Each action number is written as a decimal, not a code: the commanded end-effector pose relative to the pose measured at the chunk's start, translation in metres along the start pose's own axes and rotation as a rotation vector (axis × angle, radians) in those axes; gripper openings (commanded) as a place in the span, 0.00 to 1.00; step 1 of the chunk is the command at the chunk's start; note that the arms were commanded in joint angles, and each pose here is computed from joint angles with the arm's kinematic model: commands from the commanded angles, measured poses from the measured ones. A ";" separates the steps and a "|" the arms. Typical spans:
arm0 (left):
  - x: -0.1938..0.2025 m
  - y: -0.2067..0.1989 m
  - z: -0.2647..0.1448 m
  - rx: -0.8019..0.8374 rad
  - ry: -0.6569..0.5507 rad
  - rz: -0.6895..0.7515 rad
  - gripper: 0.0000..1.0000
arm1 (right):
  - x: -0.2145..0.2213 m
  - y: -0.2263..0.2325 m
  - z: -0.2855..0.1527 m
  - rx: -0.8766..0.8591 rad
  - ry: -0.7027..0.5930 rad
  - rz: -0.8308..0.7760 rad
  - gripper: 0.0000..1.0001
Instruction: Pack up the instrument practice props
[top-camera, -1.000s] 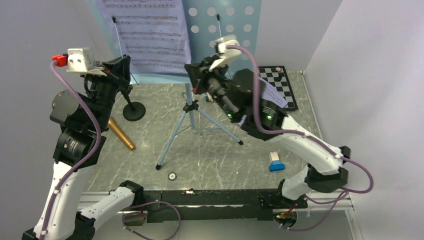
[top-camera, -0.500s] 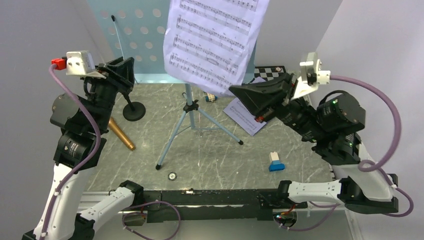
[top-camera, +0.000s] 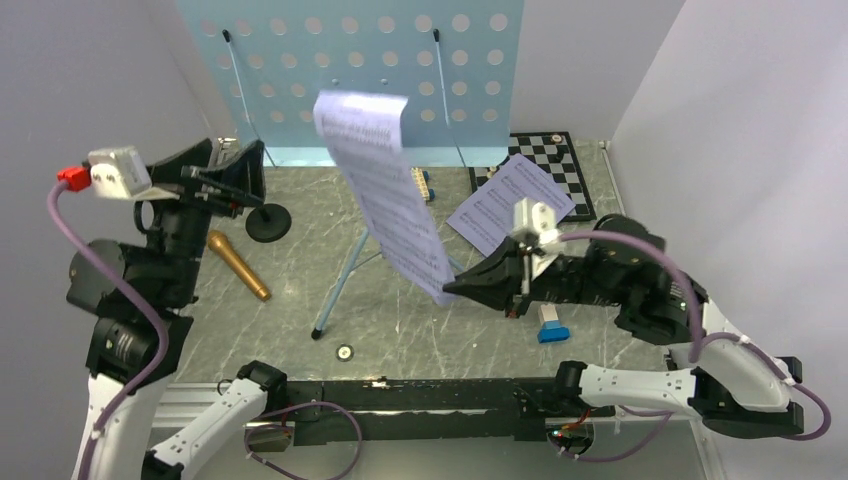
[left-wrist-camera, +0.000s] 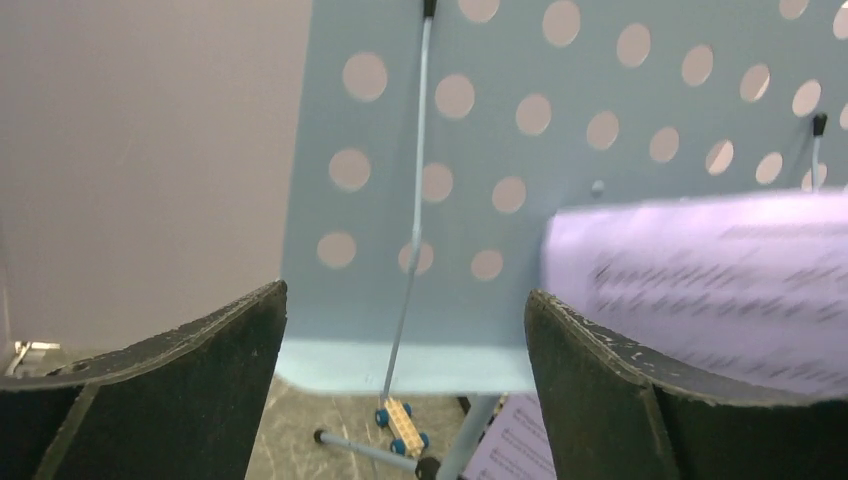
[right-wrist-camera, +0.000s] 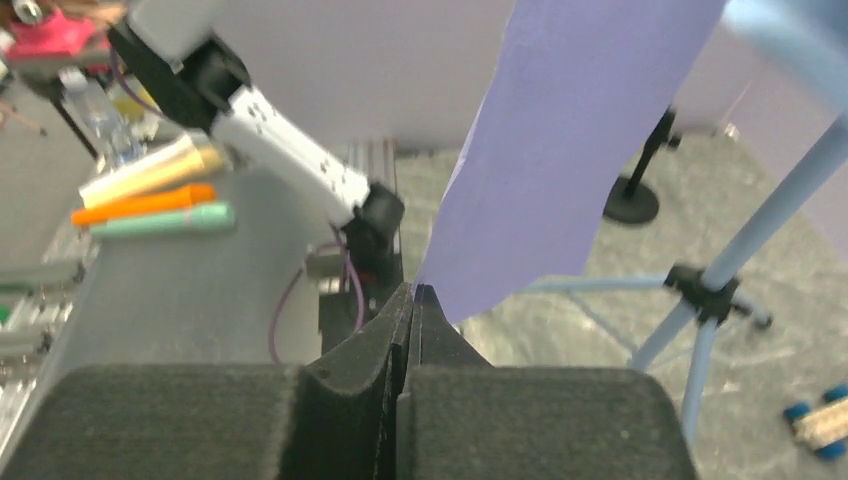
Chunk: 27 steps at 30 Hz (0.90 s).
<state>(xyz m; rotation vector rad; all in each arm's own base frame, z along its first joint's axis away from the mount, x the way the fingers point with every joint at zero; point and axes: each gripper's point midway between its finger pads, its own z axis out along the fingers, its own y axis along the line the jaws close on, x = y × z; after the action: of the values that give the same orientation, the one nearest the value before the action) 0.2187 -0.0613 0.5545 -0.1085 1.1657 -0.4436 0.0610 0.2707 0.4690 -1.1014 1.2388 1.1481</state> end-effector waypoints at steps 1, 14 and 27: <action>0.008 0.008 -0.027 -0.012 -0.002 -0.064 0.93 | 0.075 -0.007 -0.015 0.053 0.197 0.035 0.00; 0.062 0.041 -0.084 -0.104 0.092 -0.135 0.94 | 0.151 -0.134 -0.148 1.118 0.169 0.141 0.00; 0.100 0.052 -0.110 -0.135 0.170 -0.211 0.94 | 0.108 -0.194 -0.179 1.536 0.041 -0.032 0.00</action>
<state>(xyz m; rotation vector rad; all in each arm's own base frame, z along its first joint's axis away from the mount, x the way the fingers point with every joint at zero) 0.1651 -0.0352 0.4211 -0.2832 1.3308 -0.5328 0.2095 0.0878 0.3221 -0.0817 1.6716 0.0173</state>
